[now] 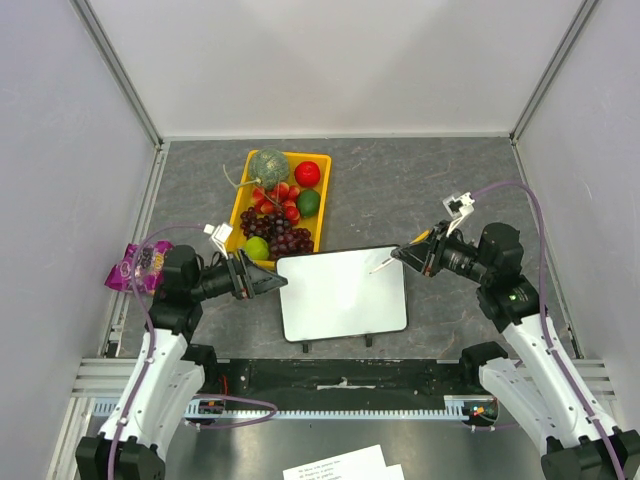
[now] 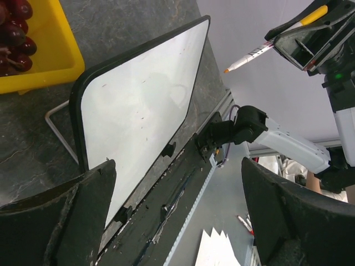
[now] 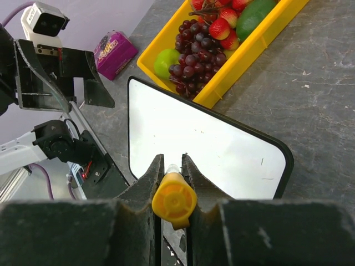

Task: Write a sentence on the whiteboard
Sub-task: Move the whiteboard to the center of the board.

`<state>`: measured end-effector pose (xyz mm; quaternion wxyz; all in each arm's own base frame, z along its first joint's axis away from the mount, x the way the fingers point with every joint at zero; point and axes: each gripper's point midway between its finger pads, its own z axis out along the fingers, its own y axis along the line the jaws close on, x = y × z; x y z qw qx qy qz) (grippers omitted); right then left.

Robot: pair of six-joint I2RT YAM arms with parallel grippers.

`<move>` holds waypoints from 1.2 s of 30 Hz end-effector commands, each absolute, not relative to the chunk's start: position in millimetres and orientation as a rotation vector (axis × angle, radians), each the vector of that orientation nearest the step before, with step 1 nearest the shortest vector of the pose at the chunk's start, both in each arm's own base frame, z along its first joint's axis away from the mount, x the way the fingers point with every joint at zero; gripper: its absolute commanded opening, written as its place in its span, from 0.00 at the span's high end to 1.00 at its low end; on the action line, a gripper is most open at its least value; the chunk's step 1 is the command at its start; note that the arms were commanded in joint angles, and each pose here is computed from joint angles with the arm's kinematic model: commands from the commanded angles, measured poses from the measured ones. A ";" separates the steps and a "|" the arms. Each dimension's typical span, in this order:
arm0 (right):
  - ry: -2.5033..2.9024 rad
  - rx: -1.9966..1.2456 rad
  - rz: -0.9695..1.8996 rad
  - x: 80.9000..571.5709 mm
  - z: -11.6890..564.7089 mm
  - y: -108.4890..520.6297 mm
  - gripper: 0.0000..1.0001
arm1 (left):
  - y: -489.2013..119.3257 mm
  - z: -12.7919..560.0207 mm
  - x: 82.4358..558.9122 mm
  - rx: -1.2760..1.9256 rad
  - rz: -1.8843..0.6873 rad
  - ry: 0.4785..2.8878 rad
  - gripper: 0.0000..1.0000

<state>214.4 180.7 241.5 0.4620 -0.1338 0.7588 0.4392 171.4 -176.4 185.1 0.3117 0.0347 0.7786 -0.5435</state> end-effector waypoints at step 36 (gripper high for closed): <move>1.801 -0.365 1.130 200.4 256.9 184.0 1.00 | -162.5 163.8 185.4 -0.106 -1.252 2.088 0.05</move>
